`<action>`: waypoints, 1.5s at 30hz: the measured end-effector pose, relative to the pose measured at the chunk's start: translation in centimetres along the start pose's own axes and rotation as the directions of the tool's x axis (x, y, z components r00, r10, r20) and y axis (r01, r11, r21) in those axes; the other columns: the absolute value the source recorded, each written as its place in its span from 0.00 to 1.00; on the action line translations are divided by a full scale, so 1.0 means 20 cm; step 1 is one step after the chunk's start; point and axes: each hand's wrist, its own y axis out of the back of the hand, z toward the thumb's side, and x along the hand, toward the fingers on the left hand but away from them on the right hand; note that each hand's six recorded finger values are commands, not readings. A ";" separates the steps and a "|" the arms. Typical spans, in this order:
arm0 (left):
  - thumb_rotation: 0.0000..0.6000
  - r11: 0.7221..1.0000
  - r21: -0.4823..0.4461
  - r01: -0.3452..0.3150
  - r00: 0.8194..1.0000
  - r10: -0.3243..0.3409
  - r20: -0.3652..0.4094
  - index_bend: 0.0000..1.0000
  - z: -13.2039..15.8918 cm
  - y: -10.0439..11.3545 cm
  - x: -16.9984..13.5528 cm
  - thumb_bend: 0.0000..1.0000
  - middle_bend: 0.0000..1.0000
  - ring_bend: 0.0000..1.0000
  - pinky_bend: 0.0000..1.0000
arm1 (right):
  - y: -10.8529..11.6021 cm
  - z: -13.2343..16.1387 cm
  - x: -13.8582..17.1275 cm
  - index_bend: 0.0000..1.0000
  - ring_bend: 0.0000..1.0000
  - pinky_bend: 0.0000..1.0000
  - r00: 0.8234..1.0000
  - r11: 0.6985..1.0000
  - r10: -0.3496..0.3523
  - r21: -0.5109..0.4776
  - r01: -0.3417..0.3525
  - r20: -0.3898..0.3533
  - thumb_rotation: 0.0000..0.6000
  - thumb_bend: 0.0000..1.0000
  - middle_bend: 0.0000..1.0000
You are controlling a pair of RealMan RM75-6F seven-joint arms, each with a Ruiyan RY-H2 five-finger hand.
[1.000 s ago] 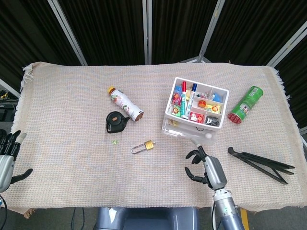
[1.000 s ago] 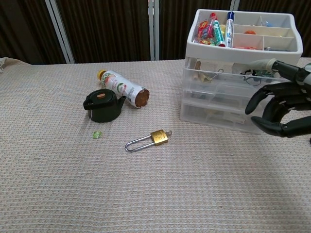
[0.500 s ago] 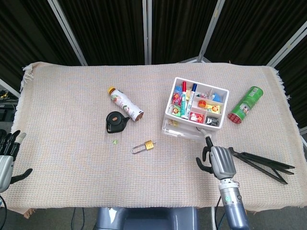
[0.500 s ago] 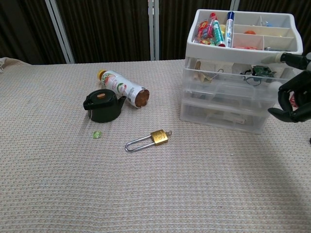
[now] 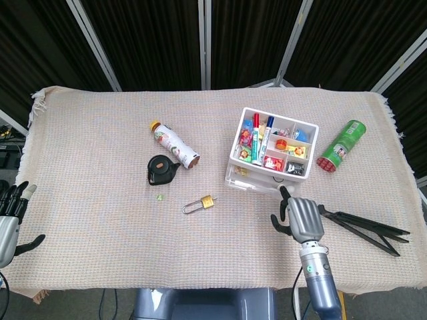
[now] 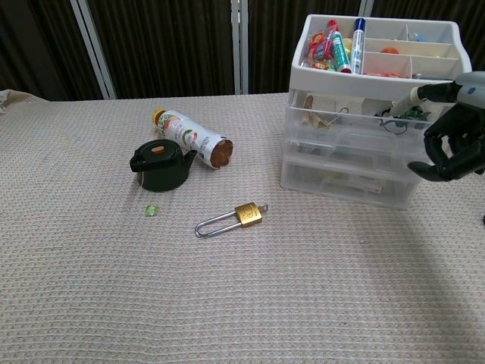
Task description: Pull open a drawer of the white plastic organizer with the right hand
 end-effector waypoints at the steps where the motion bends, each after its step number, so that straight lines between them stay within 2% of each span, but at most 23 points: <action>1: 1.00 1.000 -0.001 0.001 1.000 -0.001 0.001 0.00 0.00 0.00 0.00 0.10 0.00 0.00 0.00 | 0.00 0.01 -0.01 0.22 0.79 0.68 1.000 1.000 -0.001 0.002 0.001 -0.001 1.00 0.30 0.72; 8: 1.00 1.000 -0.002 0.002 1.000 -0.002 0.002 0.00 0.00 0.00 0.00 0.10 0.00 0.00 0.00 | 0.01 0.03 -0.02 0.51 0.82 0.72 1.000 1.000 -0.018 -0.008 0.018 -0.003 1.00 0.33 0.76; 11: 1.00 1.000 -0.002 0.005 1.000 -0.005 0.005 0.00 0.00 0.00 0.00 0.10 0.00 0.00 0.00 | 0.01 0.04 -0.02 0.57 0.83 0.72 1.000 1.000 -0.028 -0.011 0.028 -0.011 1.00 0.34 0.77; 15: 1.00 1.000 -0.002 0.006 1.000 -0.006 0.005 0.00 0.00 0.00 0.00 0.10 0.00 0.00 0.00 | 0.02 0.05 -0.01 0.60 0.83 0.72 0.999 0.999 -0.033 -0.015 0.033 -0.020 1.00 0.34 0.77; 32: 1.00 1.000 -0.009 0.010 1.000 -0.010 0.008 0.00 0.00 0.00 0.00 0.10 0.00 0.00 0.00 | 0.01 0.05 0.06 0.61 0.82 0.72 0.999 1.000 -0.009 0.005 0.010 -0.039 1.00 0.33 0.76; 39: 1.00 1.000 -0.011 0.007 1.000 -0.007 0.000 0.00 -0.01 0.00 0.00 0.10 0.00 0.00 0.00 | 0.06 0.10 0.11 0.47 0.73 0.67 0.993 0.998 -0.056 -0.035 0.053 -0.105 1.00 0.25 0.64; 45: 1.00 1.000 -0.013 -0.001 1.000 0.001 -0.002 0.00 -0.01 0.01 0.00 0.10 0.00 0.00 0.00 | 0.17 0.17 0.17 0.35 0.65 0.55 0.977 0.992 -0.123 -0.063 0.113 -0.175 1.00 0.17 0.53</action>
